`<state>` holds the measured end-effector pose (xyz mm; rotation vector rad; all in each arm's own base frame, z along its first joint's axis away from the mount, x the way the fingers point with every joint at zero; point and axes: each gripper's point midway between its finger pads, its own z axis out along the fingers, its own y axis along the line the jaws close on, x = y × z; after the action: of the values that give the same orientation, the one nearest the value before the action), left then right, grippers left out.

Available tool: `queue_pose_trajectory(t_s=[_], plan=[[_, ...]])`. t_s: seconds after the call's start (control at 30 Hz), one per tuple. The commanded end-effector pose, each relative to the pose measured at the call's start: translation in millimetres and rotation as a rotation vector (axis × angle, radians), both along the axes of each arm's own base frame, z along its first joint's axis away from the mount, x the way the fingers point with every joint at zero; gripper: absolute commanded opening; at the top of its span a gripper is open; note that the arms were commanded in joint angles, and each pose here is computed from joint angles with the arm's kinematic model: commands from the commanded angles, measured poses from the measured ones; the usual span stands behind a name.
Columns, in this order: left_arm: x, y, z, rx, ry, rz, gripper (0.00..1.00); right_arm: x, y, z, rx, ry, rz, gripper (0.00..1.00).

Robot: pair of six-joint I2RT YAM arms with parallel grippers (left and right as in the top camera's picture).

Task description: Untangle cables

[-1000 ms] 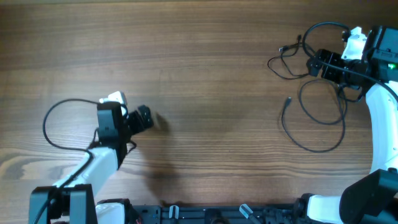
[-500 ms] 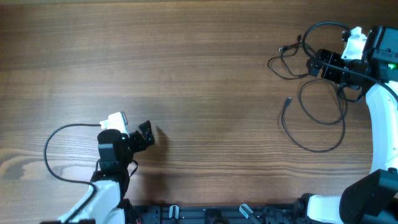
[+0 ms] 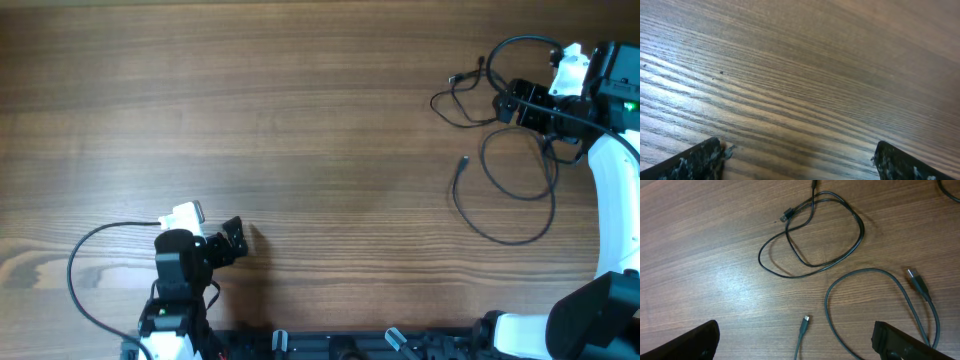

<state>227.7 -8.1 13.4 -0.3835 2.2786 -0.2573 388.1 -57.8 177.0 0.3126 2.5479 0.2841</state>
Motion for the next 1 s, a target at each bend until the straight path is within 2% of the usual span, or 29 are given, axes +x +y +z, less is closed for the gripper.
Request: queue_pose_trajectory(t_s=[0.0,0.2,0.43,0.97], plan=[[12.5,1.2,34.1,0.024,-0.175,-0.005,1.00,0.5,3.4,-6.9,0.024,0.017,0.002,1.00],[22.0,0.9,99.3,0.147,-0.470,-0.068,1.00,0.6,3.4,-6.9,0.024,0.016,0.002,1.00],[18.2,6.3,142.8,0.332,-0.660,-0.094,1.00,0.6,3.4,-6.9,0.024,0.017,0.002,1.00],[18.3,3.4,143.2,0.326,-0.663,-0.110,1.00,0.6,3.4,-6.9,0.024,0.016,0.002,1.00]])
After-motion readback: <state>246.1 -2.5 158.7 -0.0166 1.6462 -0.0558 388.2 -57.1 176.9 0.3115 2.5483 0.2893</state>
